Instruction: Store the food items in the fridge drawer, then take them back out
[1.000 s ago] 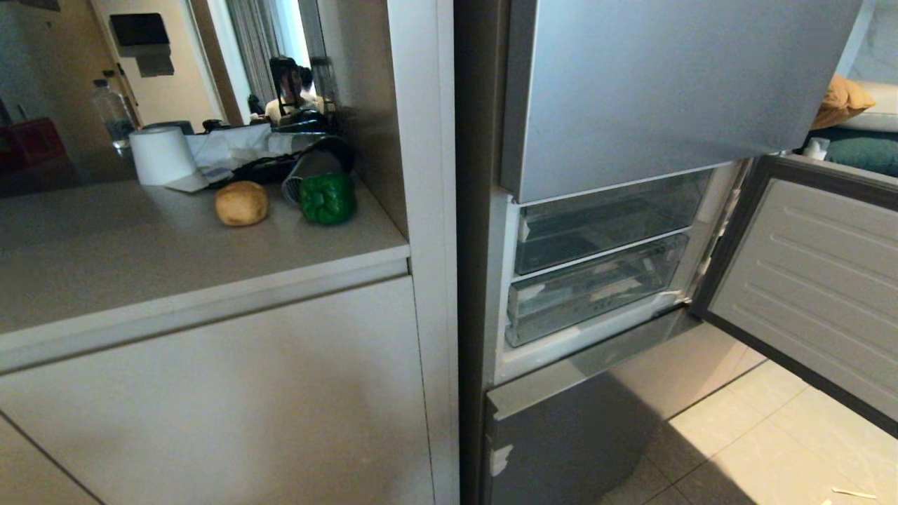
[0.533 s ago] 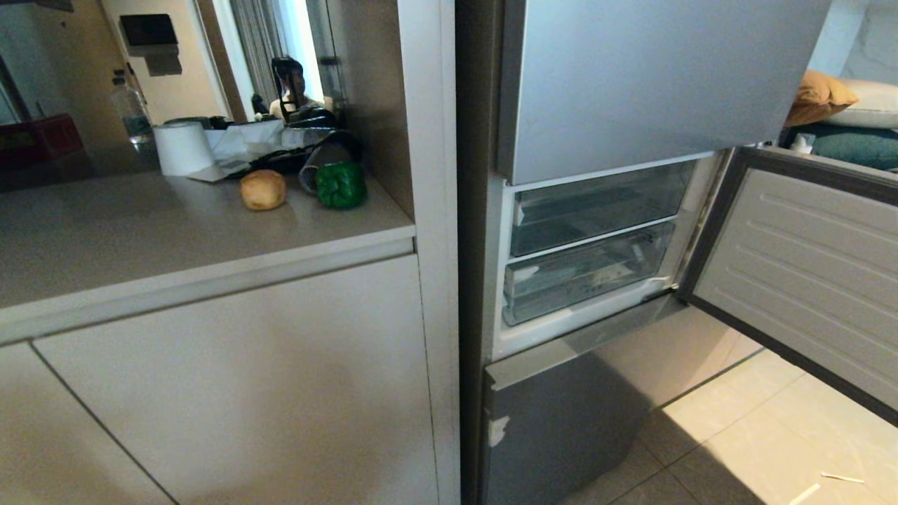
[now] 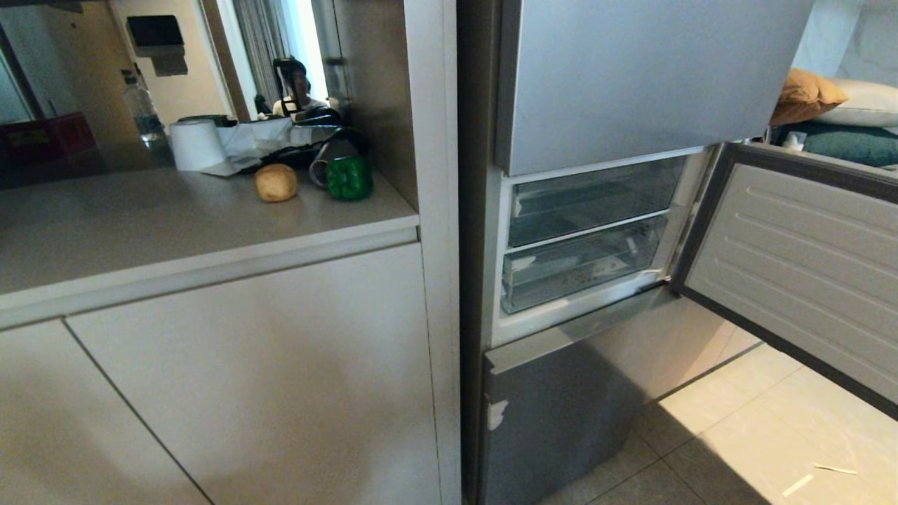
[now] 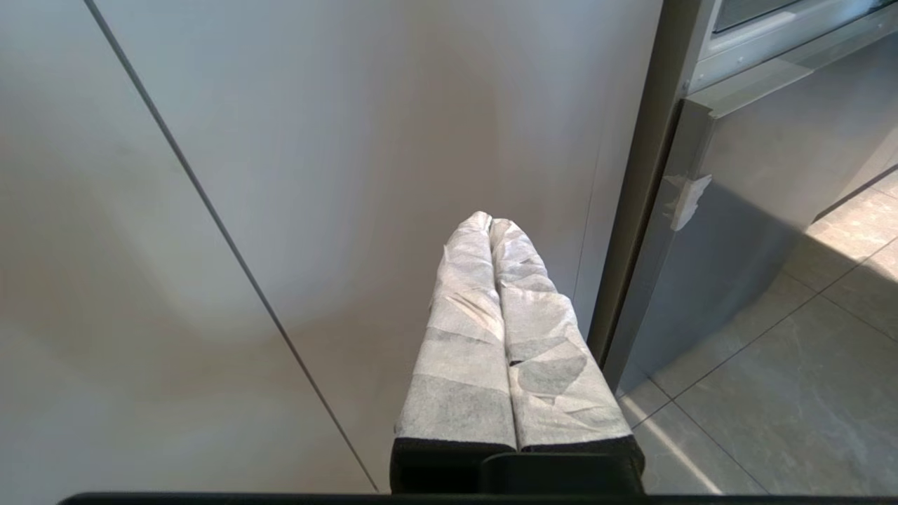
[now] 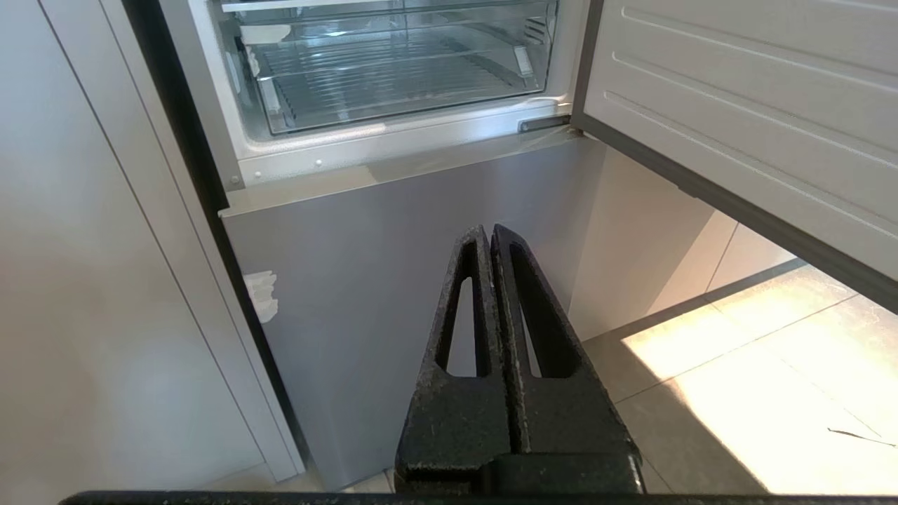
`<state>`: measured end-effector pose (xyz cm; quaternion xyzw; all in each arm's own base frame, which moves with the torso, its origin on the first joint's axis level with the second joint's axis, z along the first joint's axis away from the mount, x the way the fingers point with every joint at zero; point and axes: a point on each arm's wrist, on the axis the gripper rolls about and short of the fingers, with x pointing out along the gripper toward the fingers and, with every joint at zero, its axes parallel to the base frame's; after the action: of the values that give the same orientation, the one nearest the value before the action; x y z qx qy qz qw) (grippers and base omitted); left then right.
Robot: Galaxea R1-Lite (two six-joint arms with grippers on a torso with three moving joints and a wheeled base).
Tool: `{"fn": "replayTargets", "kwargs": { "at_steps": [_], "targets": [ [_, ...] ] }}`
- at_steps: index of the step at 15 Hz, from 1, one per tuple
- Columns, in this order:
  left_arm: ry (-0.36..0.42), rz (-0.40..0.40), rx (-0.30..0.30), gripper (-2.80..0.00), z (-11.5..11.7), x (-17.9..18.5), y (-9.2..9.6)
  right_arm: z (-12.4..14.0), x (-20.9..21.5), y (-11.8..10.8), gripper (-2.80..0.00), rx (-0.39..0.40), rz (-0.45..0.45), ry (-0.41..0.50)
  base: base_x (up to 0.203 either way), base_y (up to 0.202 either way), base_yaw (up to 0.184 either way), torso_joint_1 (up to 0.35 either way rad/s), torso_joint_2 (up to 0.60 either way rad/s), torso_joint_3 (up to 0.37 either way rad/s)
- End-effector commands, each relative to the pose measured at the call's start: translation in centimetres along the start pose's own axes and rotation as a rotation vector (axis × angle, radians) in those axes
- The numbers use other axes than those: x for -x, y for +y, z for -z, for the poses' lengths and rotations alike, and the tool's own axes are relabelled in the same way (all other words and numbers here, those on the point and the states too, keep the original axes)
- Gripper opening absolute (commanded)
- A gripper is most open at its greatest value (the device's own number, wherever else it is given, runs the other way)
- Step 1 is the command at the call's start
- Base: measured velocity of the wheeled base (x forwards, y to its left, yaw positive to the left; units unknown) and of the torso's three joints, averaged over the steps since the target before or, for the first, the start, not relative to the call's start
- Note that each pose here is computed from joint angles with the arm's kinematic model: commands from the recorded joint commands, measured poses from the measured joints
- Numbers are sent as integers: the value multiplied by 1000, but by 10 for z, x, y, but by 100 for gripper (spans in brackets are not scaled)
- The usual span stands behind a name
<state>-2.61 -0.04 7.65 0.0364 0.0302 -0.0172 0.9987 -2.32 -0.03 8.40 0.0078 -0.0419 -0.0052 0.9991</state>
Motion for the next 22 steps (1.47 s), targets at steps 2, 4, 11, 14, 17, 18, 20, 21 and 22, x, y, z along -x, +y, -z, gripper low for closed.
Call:
{"fn": "replayTargets", "kwargs": {
  "at_steps": [2,4,11,14,17,18,20,21,22],
  "targets": [
    [1,0,0,-280,0,0,0,9,-2,0,-280,0,0,29,0,0,0,0,0,0],
    [1,-2,1,-280,0,0,0,9,-2,0,-280,0,0,30,0,0,0,0,0,0],
    [2,-7,26,-280,0,0,0,9,-2,0,-280,0,0,29,0,0,0,0,0,0],
    [2,-6,26,-280,0,0,0,9,-2,0,-280,-3,0,30,0,0,0,0,0,0],
    [3,-6,24,-280,0,0,0,9,-2,0,-280,-5,0,30,0,0,0,0,0,0],
    [1,-4,24,-280,0,0,0,9,-2,0,-280,-5,0,30,0,0,0,0,0,0],
    [1,-4,24,-280,0,0,0,9,-2,0,-280,-4,0,30,0,0,0,0,0,0],
    [2,-6,24,-280,0,0,0,9,-2,0,-280,-5,0,29,0,0,0,0,0,0],
    [2,-6,24,-280,0,0,0,9,-2,0,-280,-5,0,28,0,0,0,0,0,0]
  ]
}}
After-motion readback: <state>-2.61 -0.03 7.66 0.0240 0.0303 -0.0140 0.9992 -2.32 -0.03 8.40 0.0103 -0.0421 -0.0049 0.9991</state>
